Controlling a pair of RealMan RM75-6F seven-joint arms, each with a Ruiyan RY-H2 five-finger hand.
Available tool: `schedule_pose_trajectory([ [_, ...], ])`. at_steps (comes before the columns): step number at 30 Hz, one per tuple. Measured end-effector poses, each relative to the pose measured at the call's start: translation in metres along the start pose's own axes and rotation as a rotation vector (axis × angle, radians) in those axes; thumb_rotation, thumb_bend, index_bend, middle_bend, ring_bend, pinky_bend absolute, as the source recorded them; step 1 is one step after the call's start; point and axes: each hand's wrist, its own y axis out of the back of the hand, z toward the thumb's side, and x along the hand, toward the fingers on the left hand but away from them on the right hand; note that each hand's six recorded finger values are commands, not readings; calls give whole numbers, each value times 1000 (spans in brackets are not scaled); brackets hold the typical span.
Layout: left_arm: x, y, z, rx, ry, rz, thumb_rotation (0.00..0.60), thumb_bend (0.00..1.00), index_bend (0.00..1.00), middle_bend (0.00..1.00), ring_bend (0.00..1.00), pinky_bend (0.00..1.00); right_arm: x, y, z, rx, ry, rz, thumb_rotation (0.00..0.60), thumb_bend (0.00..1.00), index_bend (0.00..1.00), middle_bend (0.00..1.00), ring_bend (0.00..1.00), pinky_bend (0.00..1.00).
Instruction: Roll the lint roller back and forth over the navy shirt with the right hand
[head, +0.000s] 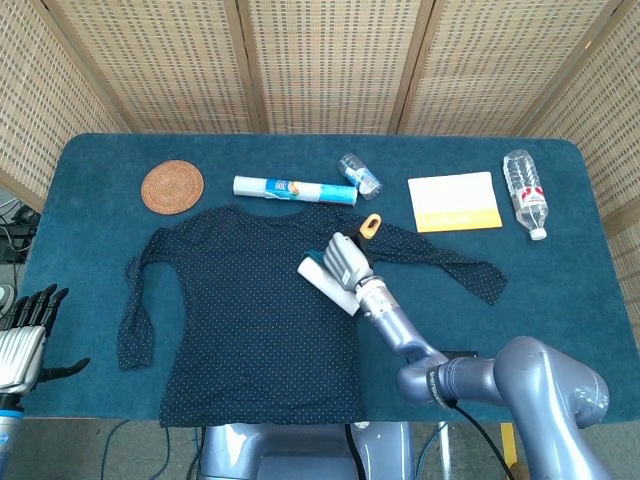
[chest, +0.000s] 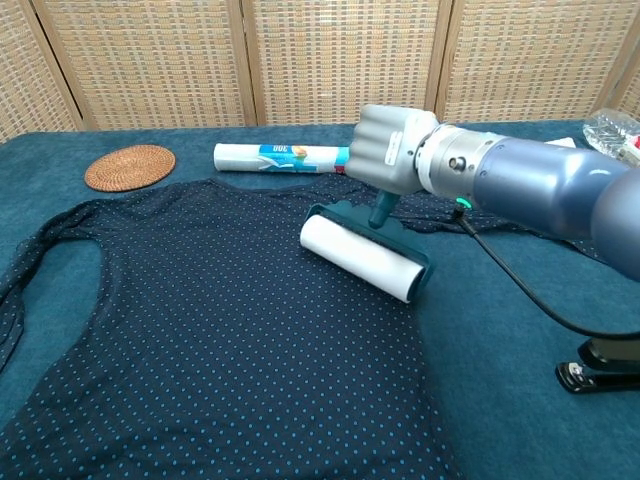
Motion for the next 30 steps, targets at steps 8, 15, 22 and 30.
schedule_pose_trajectory([
  [8, 0, 1, 1, -3, -5, 0, 600, 0, 0, 0, 0, 0, 25, 43, 34, 18, 65, -85, 600, 723, 716, 1000, 1000, 1000],
  [15, -1, 1, 1, -4, -8, 2, 600, 0, 0, 0, 0, 0, 50, 83, 70, 26, 155, -177, 600, 724, 716, 1000, 1000, 1000],
  [22, -1, 1, -1, -4, -9, 0, 600, 0, 0, 0, 0, 0, 69, 103, 94, 20, 224, -229, 600, 724, 716, 1000, 1000, 1000],
  [30, -1, 1, -1, -6, -8, 2, 600, 0, 0, 0, 0, 0, 59, 92, 83, 26, 188, -220, 600, 724, 717, 1000, 1000, 1000],
])
